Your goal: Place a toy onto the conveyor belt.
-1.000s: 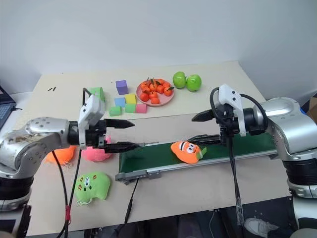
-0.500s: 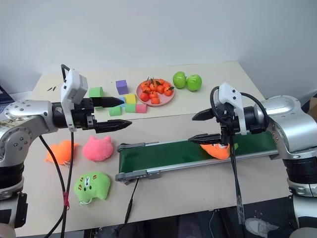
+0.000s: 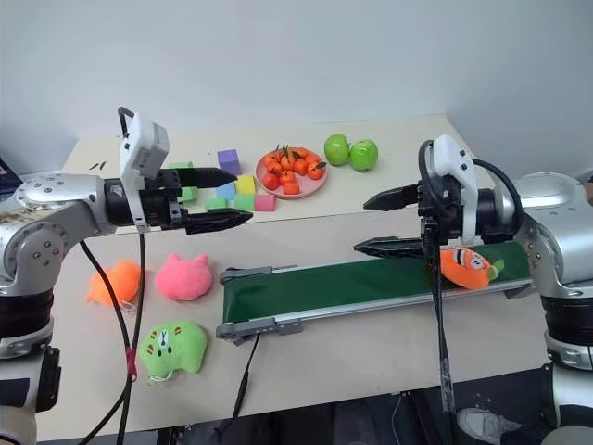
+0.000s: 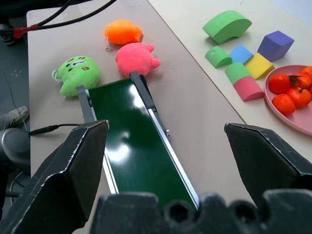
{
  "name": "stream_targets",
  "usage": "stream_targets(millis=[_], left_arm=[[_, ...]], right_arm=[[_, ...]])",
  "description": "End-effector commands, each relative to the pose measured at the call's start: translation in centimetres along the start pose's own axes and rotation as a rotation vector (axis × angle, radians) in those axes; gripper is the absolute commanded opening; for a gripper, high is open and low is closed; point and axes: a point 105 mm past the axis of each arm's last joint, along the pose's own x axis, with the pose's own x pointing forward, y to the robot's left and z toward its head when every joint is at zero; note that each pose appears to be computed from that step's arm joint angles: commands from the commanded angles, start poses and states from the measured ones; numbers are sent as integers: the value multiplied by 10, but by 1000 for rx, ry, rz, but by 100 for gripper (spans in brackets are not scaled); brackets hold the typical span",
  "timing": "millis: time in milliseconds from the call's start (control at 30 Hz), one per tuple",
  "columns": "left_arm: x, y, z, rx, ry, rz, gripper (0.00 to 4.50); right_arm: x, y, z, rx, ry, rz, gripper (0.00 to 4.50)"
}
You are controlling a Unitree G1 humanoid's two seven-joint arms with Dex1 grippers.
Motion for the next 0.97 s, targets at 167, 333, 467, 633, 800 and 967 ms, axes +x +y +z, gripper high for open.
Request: stream_targets(millis=[167,333,467,633,800,967], left_arm=[[-6,0,14,69,-16,18,447],[-6,-1,9,71,8,10,447],[-5,-1,10,89,5,16,447],[-5,-1,10,88,5,18,447],[-7,-1,10,76,-1,33,447],[-8,-2,8,75,3,39,447]], right_arm=[[-4,-1,9,-40,-32,-10,450],[-4,0,8,-38,-24,-8,450],[-3,0,7,-37,-19,-7,450],[-1,0,7,-37,-16,-6,450],[0,0,7,-39,-11,-5,450],[-1,-1,6,-39,-3,-4,450]])
